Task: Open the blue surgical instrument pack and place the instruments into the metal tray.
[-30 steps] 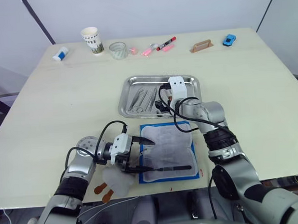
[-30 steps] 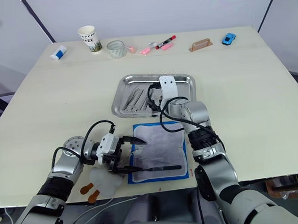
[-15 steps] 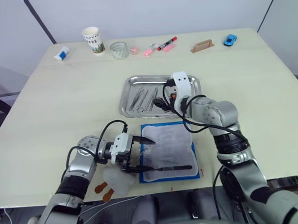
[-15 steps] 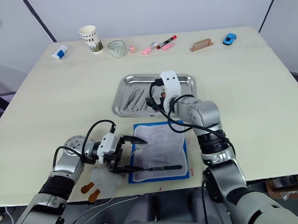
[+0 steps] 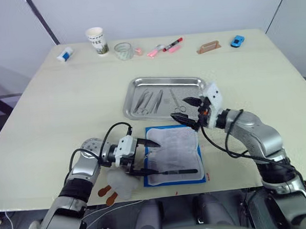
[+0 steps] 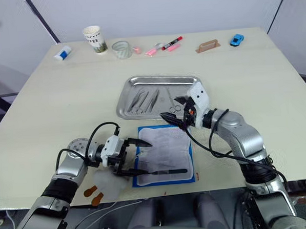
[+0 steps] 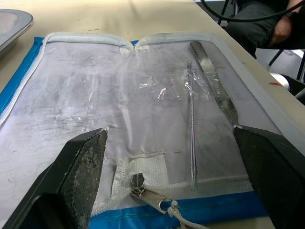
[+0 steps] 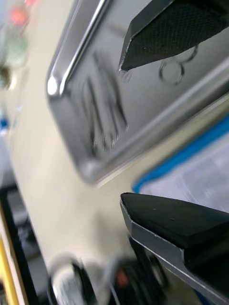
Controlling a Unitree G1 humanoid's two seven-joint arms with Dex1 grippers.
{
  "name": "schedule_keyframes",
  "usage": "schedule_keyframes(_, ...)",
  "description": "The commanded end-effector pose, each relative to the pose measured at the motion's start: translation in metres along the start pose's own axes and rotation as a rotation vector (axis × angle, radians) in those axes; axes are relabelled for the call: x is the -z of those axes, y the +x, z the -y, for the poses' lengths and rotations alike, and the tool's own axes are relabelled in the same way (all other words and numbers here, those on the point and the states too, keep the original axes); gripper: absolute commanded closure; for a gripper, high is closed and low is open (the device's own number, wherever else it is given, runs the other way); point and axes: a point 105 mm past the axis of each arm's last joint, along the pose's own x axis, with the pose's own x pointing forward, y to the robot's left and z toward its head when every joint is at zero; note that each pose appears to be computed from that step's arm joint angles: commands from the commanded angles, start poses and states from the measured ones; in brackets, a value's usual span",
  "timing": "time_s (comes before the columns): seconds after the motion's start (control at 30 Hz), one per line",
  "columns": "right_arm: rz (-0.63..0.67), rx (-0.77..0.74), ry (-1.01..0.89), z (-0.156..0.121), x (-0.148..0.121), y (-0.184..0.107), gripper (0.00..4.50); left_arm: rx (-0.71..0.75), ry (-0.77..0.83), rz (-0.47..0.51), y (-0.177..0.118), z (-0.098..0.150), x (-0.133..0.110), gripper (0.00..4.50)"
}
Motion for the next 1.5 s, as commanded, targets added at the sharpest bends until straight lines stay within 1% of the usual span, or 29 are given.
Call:
schedule_keyframes(0.03, 0.033, -0.150, -0.052, -0.022, -0.010, -0.020, 0.07, 0.042, -0.092, -0.069, 0.002, 0.015, 0.024, 0.00)
schedule_keyframes(0.17, -0.055, -0.255, -0.102, -0.039, 0.005, -0.035, 0.07, 0.046, -0.093, -0.071, 0.001, 0.015, 0.024, 0.00)
schedule_keyframes(0.3, -0.130, -0.323, -0.116, -0.052, 0.019, -0.039, 0.07, 0.048, -0.094, -0.072, 0.001, 0.016, 0.024, 0.00)
schedule_keyframes(0.4, -0.186, -0.329, -0.127, -0.056, 0.030, -0.037, 0.07, 0.048, -0.095, -0.072, 0.001, 0.016, 0.024, 0.00)
schedule_keyframes(0.53, -0.269, -0.300, -0.186, -0.056, 0.050, -0.029, 0.07, 0.051, -0.100, -0.073, 0.000, 0.019, 0.024, 0.00)
schedule_keyframes(0.83, -0.291, -0.294, -0.227, -0.066, 0.063, -0.014, 0.07, 0.054, -0.108, -0.074, -0.001, 0.023, 0.024, 0.00)
schedule_keyframes(1.1, -0.330, -0.306, -0.264, -0.067, 0.076, -0.013, 0.07, 0.053, -0.112, -0.079, -0.001, 0.023, 0.024, 0.00)
schedule_keyframes(1.3, -0.339, -0.299, -0.270, -0.063, 0.079, -0.012, 0.07, 0.052, -0.113, -0.081, -0.002, 0.024, 0.024, 0.00)
schedule_keyframes(1.33, -0.343, -0.303, -0.271, -0.063, 0.080, -0.013, 0.57, 0.052, -0.113, -0.081, -0.002, 0.024, 0.024, 0.00)
schedule_keyframes(1.37, -0.346, -0.307, -0.272, -0.063, 0.080, -0.013, 0.91, 0.052, -0.112, -0.081, -0.002, 0.024, 0.023, 0.00)
schedule_keyframes(1.5, -0.363, -0.319, -0.268, -0.063, 0.084, -0.017, 3.00, 0.052, -0.111, -0.084, -0.003, 0.023, 0.023, 0.00)
